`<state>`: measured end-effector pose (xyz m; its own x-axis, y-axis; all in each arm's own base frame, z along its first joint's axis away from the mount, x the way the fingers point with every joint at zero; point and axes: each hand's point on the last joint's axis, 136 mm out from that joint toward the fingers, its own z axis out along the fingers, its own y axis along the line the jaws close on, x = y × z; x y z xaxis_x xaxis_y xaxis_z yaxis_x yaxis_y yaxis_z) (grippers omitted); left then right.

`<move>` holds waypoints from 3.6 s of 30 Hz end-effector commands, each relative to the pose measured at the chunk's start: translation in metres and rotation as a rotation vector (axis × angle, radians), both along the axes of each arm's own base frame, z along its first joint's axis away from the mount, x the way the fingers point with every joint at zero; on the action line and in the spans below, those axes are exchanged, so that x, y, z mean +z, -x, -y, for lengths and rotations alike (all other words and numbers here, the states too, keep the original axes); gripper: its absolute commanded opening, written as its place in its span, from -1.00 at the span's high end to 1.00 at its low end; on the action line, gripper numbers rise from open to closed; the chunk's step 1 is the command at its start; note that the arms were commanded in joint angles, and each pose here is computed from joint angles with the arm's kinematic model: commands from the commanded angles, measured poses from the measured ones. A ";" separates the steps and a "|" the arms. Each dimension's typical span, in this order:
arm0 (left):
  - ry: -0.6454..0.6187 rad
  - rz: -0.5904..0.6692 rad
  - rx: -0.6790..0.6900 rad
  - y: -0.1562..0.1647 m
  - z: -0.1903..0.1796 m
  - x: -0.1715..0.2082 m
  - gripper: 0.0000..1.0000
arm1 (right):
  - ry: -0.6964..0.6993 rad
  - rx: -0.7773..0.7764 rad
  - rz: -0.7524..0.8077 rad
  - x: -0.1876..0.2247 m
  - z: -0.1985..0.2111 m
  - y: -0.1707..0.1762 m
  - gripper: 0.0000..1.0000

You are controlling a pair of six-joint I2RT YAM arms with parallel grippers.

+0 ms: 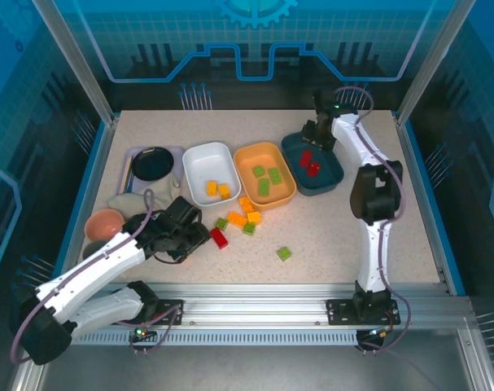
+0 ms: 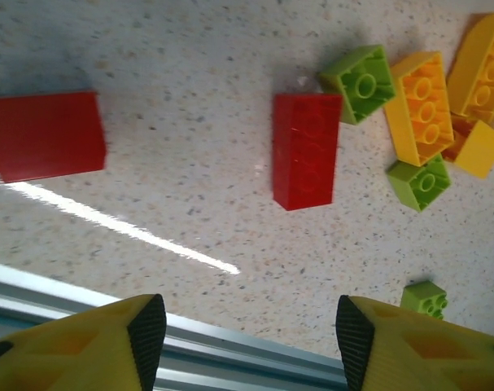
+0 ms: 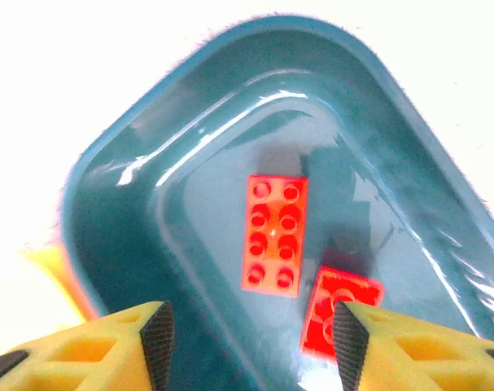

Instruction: Sort the legos into containers by color

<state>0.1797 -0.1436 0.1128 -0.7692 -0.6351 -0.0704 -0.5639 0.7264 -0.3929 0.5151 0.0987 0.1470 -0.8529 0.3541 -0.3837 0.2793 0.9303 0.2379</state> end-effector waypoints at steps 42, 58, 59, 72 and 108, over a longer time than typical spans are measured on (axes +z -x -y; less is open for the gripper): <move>-0.313 -0.244 -0.710 -0.018 0.237 -0.100 0.01 | -0.075 0.314 0.393 0.125 0.014 0.353 -0.23; -0.216 0.057 -0.549 -0.122 0.202 0.024 0.26 | -0.187 0.472 0.423 0.144 -0.023 0.350 -0.21; -0.213 0.071 -0.534 -0.136 0.197 0.028 0.27 | -0.198 0.473 0.418 0.142 -0.027 0.347 -0.22; -0.313 0.084 -0.394 -0.263 0.143 0.000 0.28 | -0.213 0.440 0.278 0.111 -0.060 0.298 -0.24; -0.153 0.181 -0.291 -0.283 0.150 0.063 -0.23 | -0.186 0.447 0.187 0.083 -0.055 0.275 -0.29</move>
<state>0.4622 -0.2918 0.0933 -0.9233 -0.3055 -0.2329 -0.2623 0.9443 -0.1989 0.2352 0.1502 0.2237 -0.8739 0.0930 -0.4772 -0.1443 0.8878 0.4371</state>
